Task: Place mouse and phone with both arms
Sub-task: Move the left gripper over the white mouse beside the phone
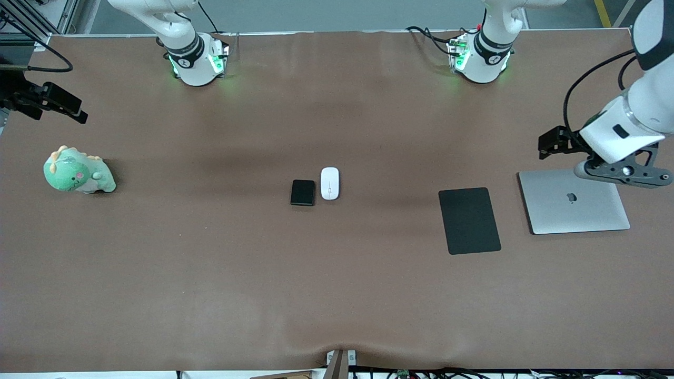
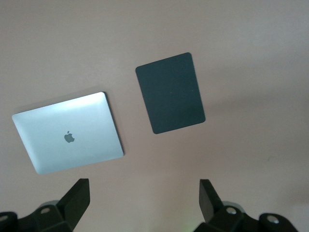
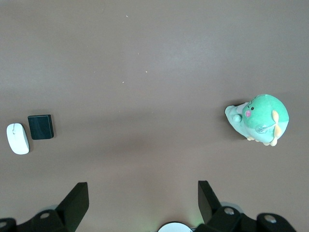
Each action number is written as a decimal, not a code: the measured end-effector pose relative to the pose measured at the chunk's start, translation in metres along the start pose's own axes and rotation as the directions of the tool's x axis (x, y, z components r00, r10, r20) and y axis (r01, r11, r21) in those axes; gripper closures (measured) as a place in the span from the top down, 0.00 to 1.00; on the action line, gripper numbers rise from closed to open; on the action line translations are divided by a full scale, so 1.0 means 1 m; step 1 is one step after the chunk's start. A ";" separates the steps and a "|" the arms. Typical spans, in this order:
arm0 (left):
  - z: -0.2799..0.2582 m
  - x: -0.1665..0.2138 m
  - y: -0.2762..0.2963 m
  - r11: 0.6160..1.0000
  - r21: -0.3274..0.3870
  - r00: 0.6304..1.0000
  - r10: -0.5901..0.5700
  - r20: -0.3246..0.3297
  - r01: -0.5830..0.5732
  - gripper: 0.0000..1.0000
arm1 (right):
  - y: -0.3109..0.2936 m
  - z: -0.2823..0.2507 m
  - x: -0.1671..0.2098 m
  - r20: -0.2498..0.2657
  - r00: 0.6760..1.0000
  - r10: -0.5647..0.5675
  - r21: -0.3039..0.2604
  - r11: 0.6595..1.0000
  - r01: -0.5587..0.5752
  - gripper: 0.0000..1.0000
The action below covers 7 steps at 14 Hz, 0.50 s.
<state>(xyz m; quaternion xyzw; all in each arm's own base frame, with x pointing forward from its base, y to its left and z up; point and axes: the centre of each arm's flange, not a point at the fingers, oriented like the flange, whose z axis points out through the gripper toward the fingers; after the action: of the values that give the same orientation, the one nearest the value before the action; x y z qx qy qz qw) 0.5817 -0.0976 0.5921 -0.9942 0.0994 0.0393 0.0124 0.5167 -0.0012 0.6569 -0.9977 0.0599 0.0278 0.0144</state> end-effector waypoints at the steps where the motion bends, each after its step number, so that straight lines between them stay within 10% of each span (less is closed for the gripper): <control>1: -0.003 -0.001 0.004 1.000 0.000 1.000 -0.016 -0.005 0.016 1.00 | 0.000 0.000 0.000 0.000 1.000 0.000 0.000 1.000 0.000 1.00; 7: 0.006 0.004 0.031 0.996 -0.028 0.997 -0.081 0.015 0.081 1.00 | 0.000 0.000 0.000 0.000 1.000 0.000 0.000 1.000 0.000 1.00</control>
<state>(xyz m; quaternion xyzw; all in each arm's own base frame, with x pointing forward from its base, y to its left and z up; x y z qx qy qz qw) 0.5785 -0.1290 0.5852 -0.9972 0.0584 0.0470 0.0002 0.5167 -0.0012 0.6568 -0.9977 0.0600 0.0278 0.0144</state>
